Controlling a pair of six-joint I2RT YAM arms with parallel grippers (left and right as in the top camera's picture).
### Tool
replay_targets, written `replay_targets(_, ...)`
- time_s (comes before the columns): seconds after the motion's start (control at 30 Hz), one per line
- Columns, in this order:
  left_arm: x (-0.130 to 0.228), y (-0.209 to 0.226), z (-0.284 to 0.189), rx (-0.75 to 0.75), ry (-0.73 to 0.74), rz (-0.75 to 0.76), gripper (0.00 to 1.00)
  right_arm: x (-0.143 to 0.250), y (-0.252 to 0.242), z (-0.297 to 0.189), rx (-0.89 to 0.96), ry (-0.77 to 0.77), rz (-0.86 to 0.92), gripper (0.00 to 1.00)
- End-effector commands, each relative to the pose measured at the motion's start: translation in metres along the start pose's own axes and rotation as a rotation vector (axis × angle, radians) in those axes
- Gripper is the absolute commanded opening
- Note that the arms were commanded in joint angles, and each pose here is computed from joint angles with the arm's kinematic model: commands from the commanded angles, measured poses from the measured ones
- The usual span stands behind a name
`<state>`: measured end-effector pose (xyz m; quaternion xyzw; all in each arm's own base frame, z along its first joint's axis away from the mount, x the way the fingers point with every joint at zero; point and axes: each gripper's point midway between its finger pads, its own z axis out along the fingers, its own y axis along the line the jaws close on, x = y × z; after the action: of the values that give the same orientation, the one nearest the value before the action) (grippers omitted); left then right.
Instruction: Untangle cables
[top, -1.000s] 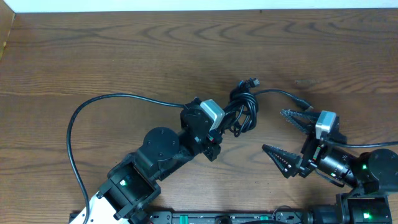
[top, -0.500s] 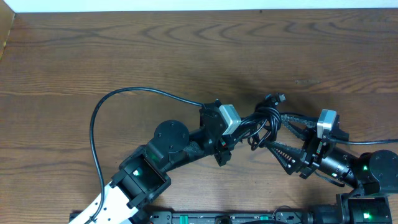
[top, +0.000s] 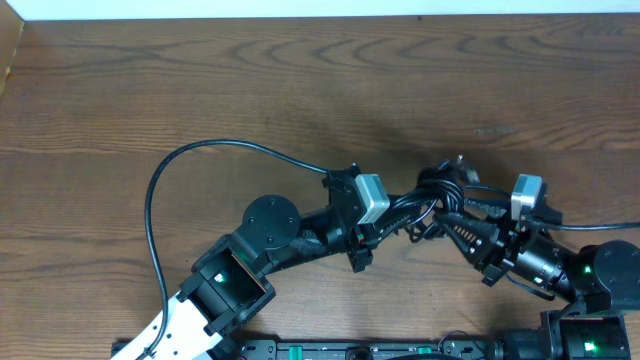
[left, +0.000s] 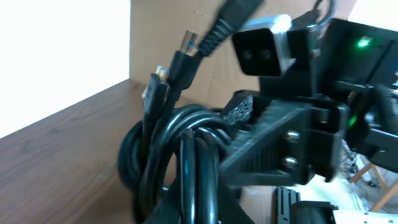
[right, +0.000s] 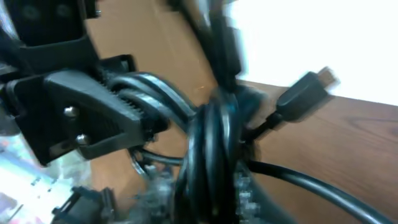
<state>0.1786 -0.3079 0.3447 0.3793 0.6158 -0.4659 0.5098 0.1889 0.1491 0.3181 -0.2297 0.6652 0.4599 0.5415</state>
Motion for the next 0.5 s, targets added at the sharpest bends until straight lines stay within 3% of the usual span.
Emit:
replay_targets(0.0,-0.015,-0.009,-0.002,0.033,-0.036,0.009,0.07,-0.006,0.007,-0.001,-0.021,-0.005,-0.027,0.07)
replay_targets(0.07,-0.016,-0.009,-0.002,0.033,-0.039,0.010,0.07,-0.006,0.007,-0.001,-0.020,-0.005,-0.027,0.01)
replay_targets(0.17,-0.016,-0.009,-0.003,0.034,-0.039,0.010,0.10,-0.006,0.007,-0.001,-0.021,-0.004,-0.027,0.01)
replay_targets(0.2,-0.016,-0.010,-0.003,0.034,-0.040,0.010,0.17,-0.006,0.007,-0.001,-0.020,-0.005,-0.027,0.01)
replay_targets(0.27,-0.017,-0.010,-0.003,0.034,-0.042,0.006,0.43,-0.006,0.007,-0.001,-0.020,-0.005,-0.027,0.01)
replay_targets(0.33,-0.019,-0.011,-0.005,0.035,-0.047,-0.005,0.93,-0.006,0.007,-0.001,-0.021,-0.004,-0.039,0.01)
replay_targets(0.47,-0.030,-0.018,-0.015,0.042,-0.082,-0.012,0.96,-0.004,0.006,-0.001,-0.017,0.002,-0.051,0.01)
